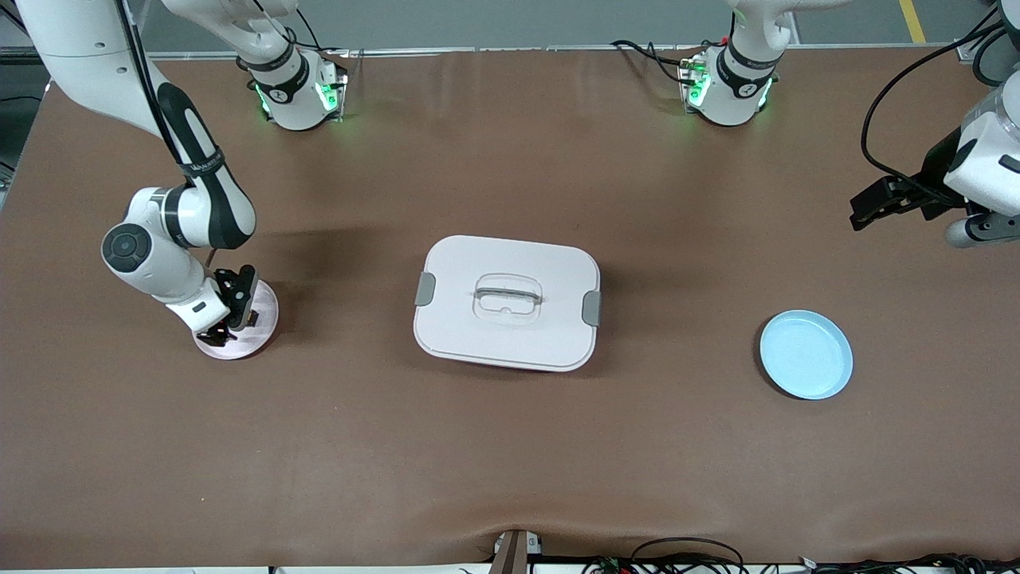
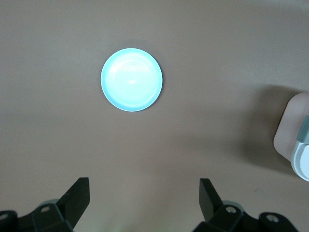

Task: Transfer orange switch to right arm and place
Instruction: 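Open the right gripper to release the switch onto the white plate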

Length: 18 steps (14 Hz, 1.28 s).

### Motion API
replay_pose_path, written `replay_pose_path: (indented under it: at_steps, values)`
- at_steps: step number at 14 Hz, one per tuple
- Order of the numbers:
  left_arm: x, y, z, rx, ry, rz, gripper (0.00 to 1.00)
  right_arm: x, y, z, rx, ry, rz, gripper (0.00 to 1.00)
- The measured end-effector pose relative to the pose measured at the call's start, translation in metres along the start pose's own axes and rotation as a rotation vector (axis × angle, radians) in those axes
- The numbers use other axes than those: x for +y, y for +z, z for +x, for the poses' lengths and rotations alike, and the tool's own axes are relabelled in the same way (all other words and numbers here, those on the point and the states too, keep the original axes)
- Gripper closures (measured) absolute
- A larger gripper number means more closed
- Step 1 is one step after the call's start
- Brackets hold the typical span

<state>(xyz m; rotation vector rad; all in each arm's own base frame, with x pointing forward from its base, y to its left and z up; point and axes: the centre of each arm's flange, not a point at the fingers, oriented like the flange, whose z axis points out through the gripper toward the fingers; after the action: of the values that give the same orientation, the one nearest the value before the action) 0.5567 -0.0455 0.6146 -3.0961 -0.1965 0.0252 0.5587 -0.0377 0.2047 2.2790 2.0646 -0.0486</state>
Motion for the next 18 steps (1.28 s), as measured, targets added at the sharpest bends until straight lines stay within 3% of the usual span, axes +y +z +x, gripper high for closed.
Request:
replay_pose_path:
  at_steps: [2, 4, 10, 12, 14, 18]
  values:
    - [0.0, 0.0, 0.0, 0.0, 0.0, 0.0, 0.0, 0.0, -0.008, 0.0, -0.002, 0.093, 0.023, 0.0]
    - [0.001, 0.001, 0.001, -0.001, 0.001, 0.0, 0.0, 0.0, -0.024, 0.001, -0.01, 0.273, 0.053, 0.0]
    - [0.001, 0.002, 0.001, 0.0, 0.002, -0.001, 0.0, 0.003, -0.044, 0.007, -0.023, 1.048, 0.042, 0.0]
    - [0.001, 0.002, 0.001, 0.001, 0.002, -0.001, 0.0, 0.004, -0.047, 0.008, -0.024, 1.256, 0.035, 0.0]
    - [0.001, 0.001, 0.001, 0.002, 0.002, -0.001, 0.0, 0.008, -0.057, 0.008, -0.011, 1.374, 0.019, 0.0]
    - [0.006, -0.001, 0.0, 0.007, 0.023, -0.002, 0.0, 0.019, -0.091, 0.006, -0.018, 1.42, 0.022, 0.0]
